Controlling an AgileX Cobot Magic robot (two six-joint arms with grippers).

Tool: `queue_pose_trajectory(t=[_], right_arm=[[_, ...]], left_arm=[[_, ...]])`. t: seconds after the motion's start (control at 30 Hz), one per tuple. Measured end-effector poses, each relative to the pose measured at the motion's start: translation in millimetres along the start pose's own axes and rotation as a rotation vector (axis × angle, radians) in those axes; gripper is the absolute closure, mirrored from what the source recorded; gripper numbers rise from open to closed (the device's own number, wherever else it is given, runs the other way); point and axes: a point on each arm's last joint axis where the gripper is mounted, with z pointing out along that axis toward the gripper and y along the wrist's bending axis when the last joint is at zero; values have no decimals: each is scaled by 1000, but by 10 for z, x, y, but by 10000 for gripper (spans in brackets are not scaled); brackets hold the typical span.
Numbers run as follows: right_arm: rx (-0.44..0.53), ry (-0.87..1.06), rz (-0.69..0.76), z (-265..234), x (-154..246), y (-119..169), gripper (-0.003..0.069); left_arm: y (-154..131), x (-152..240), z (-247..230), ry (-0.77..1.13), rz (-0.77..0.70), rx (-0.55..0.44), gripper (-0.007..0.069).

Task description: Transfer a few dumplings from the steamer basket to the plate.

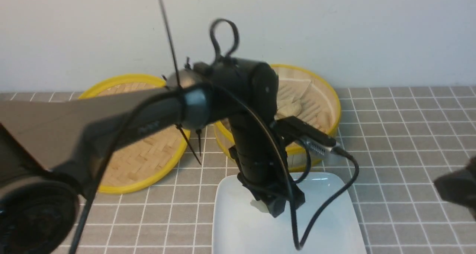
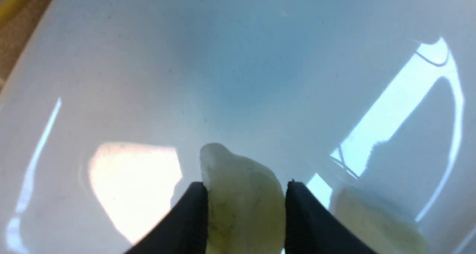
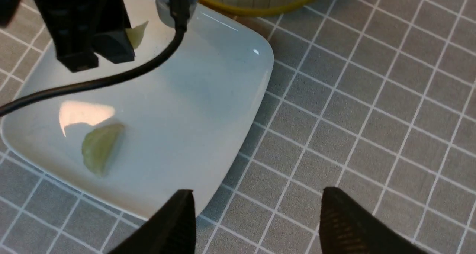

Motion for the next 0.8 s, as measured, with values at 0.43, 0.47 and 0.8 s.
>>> queue_pose_trajectory(t=[0.43, 0.47, 0.8], right_arm=[[-71, -381, 136, -415, 285, -51, 393], [-90, -481, 144, -451, 332, -56, 451], [-218, -1092, 188, -221, 1153, -102, 671]], left_arm=[[-75, -130, -262, -25, 11, -30, 300], [-85, -118, -357, -38, 11, -47, 374], [-339, 625, -1330, -266, -13, -112, 630]])
